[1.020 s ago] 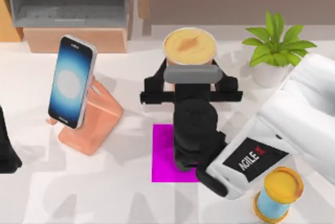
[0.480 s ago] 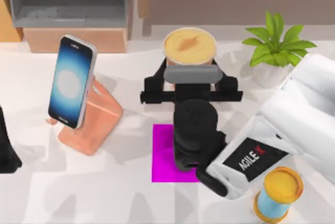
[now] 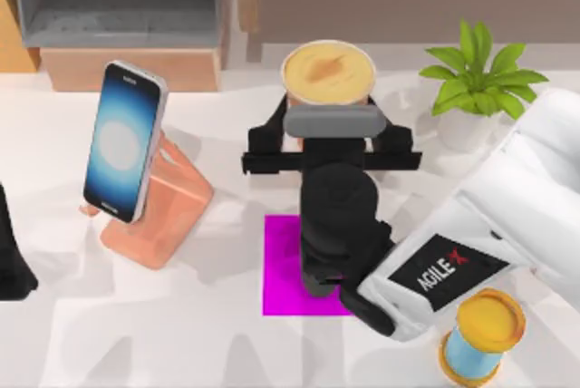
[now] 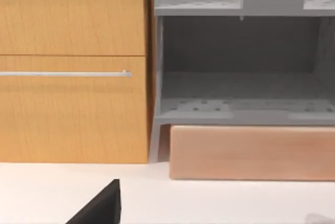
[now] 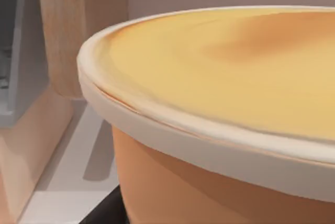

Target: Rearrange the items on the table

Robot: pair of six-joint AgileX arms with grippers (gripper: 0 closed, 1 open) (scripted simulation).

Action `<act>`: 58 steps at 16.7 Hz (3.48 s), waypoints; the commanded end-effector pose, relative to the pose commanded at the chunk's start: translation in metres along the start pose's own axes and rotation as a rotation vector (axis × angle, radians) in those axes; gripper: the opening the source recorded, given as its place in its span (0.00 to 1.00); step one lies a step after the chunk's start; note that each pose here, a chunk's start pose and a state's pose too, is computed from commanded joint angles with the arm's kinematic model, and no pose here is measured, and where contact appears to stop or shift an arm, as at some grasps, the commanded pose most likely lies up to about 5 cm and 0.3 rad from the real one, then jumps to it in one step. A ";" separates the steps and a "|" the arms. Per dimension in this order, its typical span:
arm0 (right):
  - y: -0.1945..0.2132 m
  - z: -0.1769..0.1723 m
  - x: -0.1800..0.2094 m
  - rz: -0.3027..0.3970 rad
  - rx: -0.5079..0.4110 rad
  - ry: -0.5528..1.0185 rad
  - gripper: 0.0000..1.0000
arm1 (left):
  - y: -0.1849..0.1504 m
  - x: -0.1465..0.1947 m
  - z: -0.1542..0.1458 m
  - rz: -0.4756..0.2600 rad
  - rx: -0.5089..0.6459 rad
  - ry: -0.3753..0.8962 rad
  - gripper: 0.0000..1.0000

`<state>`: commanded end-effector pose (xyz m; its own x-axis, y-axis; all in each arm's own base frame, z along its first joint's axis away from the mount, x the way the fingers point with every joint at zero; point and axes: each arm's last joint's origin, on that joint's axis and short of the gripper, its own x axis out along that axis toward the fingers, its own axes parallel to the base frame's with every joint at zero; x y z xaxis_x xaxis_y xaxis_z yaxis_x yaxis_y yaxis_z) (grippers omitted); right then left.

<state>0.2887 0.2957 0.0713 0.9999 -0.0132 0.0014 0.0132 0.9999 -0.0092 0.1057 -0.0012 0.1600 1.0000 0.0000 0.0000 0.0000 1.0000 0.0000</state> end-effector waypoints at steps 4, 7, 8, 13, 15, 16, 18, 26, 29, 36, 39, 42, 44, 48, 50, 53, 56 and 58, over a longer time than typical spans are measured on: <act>0.002 0.005 0.002 0.009 0.013 -0.014 0.00 | 0.000 0.000 0.000 0.000 0.000 0.000 1.00; 0.001 0.044 0.015 0.041 0.058 -0.094 0.00 | 0.000 0.000 0.000 0.000 0.000 0.000 1.00; -0.005 0.062 0.021 0.035 0.071 -0.126 0.00 | 0.000 0.000 0.000 0.000 0.000 0.000 1.00; -0.078 0.126 0.061 -0.120 0.049 -0.215 0.00 | 0.000 0.000 0.000 0.000 0.000 0.000 1.00; -0.117 0.138 0.078 -0.206 0.022 -0.226 0.00 | 0.000 0.000 0.000 0.000 0.000 0.000 1.00; -0.137 0.142 0.088 -0.244 0.006 -0.226 0.00 | 0.000 0.000 0.000 0.000 0.000 0.000 1.00; -0.177 0.146 0.106 -0.320 -0.020 -0.223 0.00 | 0.000 0.000 0.000 0.000 0.000 0.000 1.00; -0.280 0.151 0.146 -0.225 -0.064 -0.170 0.00 | 0.000 0.000 0.000 0.000 0.000 0.000 1.00; -0.331 0.159 0.157 -0.123 -0.062 -0.120 0.00 | 0.000 0.000 0.000 0.000 0.000 0.000 1.00; -0.418 0.163 0.172 -0.005 -0.001 -0.011 0.00 | 0.000 0.000 0.000 0.000 0.000 0.000 1.00; -0.419 0.163 0.172 0.000 0.002 -0.007 0.00 | 0.000 0.000 0.000 0.000 0.000 0.000 1.00; -0.417 0.166 0.172 0.002 0.000 -0.015 0.00 | 0.000 0.000 0.000 0.000 0.000 0.000 1.00; -0.418 0.172 0.171 0.001 -0.004 -0.031 0.00 | 0.000 0.000 0.000 0.000 0.000 0.000 1.00; -0.419 0.163 0.172 0.000 0.002 -0.007 0.00 | 0.000 0.000 0.000 0.000 0.000 0.000 1.00; -0.419 0.163 0.172 0.000 0.002 -0.007 0.08 | 0.000 0.000 0.000 0.000 0.000 0.000 1.00; -0.419 0.163 0.172 0.000 0.002 -0.007 0.30 | 0.000 0.000 0.000 0.000 0.000 0.000 1.00; -0.419 0.163 0.172 0.000 0.002 -0.007 0.53 | 0.000 0.000 0.000 0.000 0.000 0.000 1.00; -0.419 0.163 0.172 0.000 0.002 -0.007 0.68 | 0.000 0.000 0.000 0.000 0.000 0.000 1.00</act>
<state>0.4552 -0.1243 0.2383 0.9999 -0.0135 0.0089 0.0135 0.9999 -0.0071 0.1057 -0.0012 0.1600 1.0000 0.0000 0.0000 0.0000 1.0000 0.0000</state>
